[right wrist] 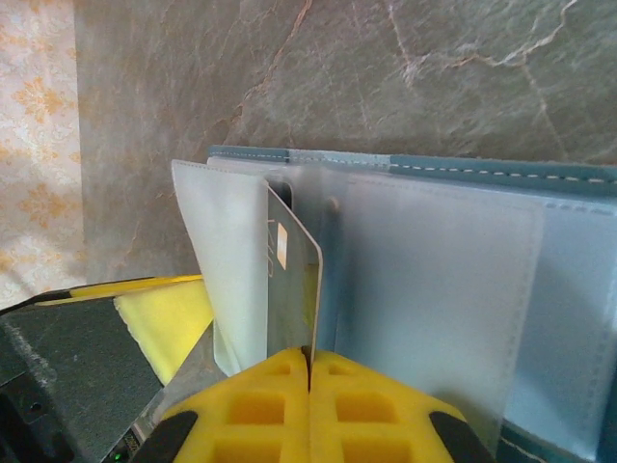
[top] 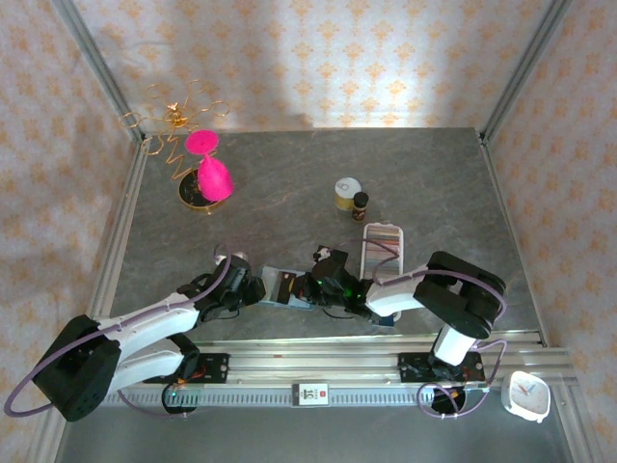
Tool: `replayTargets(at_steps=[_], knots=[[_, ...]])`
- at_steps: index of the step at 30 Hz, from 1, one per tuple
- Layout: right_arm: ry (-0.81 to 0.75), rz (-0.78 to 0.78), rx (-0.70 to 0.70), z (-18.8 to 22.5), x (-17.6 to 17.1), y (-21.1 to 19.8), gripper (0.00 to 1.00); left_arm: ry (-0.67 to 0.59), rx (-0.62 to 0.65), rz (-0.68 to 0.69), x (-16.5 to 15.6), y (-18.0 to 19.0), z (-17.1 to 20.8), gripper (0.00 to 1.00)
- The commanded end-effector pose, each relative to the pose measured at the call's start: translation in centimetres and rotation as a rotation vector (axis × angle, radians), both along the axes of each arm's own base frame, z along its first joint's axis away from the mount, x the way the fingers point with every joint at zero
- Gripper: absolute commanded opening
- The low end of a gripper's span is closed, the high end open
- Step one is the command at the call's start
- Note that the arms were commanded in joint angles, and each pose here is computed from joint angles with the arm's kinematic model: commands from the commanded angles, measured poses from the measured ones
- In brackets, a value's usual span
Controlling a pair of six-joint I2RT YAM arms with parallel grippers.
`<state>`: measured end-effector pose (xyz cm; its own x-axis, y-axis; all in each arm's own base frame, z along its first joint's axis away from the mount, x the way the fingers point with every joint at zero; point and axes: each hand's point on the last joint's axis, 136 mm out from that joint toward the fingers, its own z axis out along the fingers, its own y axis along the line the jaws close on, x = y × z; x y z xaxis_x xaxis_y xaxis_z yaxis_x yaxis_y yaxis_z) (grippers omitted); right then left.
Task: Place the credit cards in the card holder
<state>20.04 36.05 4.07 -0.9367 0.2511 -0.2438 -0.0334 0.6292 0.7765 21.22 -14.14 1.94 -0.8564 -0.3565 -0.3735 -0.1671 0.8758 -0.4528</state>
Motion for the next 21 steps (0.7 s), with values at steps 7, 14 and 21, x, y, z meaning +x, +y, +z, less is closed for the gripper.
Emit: replayTargets(at_steps=[7,14,21], knots=[[0.016,0.020,-0.048,-1.2,0.4,0.8,0.00,-0.020,0.062,0.041,0.1,1.4,-0.1,0.43],[-0.001,0.042,-0.044,-0.8,0.7,1.6,0.00,-0.017,0.020,0.036,0.2,0.6,-0.5,0.32],[0.002,0.071,-0.053,-1.0,1.0,2.9,0.00,0.002,0.007,0.017,0.0,0.1,-0.9,0.31]])
